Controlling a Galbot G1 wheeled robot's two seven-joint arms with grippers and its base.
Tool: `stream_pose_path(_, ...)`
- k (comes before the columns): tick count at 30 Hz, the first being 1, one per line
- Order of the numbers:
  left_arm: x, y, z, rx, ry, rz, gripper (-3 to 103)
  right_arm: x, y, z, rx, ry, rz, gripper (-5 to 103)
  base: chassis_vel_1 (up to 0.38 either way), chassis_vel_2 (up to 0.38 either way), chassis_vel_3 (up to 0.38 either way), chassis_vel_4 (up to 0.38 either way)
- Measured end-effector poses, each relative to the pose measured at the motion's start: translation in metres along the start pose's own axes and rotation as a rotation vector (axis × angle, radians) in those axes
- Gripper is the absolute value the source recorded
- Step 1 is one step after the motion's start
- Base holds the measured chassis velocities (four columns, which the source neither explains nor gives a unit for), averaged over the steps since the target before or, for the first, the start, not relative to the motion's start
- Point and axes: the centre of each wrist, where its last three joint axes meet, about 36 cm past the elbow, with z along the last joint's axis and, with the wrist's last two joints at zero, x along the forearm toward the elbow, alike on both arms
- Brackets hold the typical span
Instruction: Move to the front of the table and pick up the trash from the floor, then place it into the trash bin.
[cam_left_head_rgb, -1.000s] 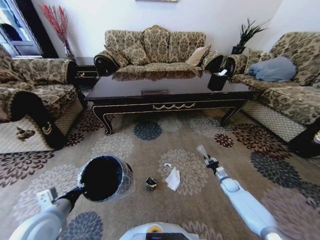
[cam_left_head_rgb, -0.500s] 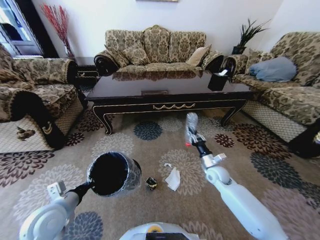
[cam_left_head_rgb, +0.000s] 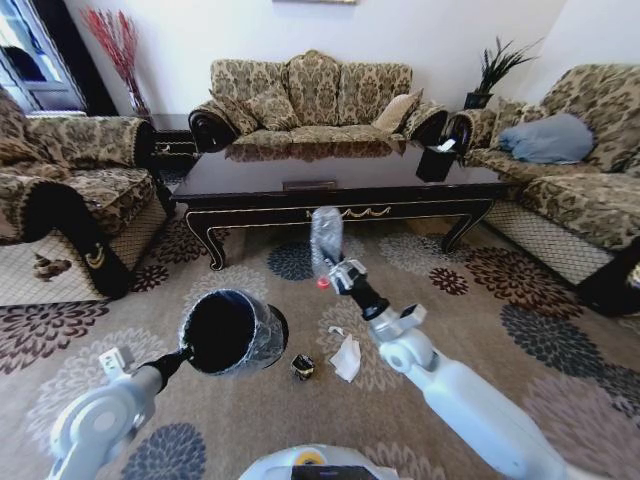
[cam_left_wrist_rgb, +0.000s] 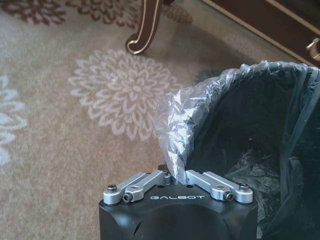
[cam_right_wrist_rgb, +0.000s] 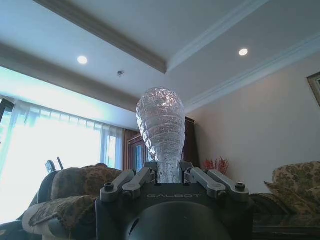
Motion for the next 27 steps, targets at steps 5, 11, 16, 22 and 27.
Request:
stream_pose_path(5,-0.014,-0.002,0.003,0.005,0.02,-0.002,0,-0.031,-0.002,0.012,-0.007,-0.008,-0.062,20,0.0,0.0,0.0,0.0)
stream_pose_path(11,-0.028,-0.009,-0.003,-0.011,0.023,0.006,0,-0.07,0.02,0.021,-0.045,-0.018,-0.175,20,0.0,0.0,0.0,0.0)
stream_pose_path(16,-0.034,-0.008,-0.007,-0.022,0.029,0.0,0,-0.095,0.048,0.037,-0.081,-0.009,-0.283,20,0.0,0.0,0.0,0.0)
stream_pose_path(22,-0.057,-0.009,-0.013,-0.034,0.049,-0.002,0,-0.118,0.07,0.059,-0.101,-0.009,-0.365,20,0.0,0.0,0.0,0.0)
stream_pose_path(27,-0.072,-0.023,-0.017,-0.039,0.057,0.036,0,-0.121,0.068,0.085,-0.083,0.022,-0.38,20,0.0,0.0,0.0,0.0)
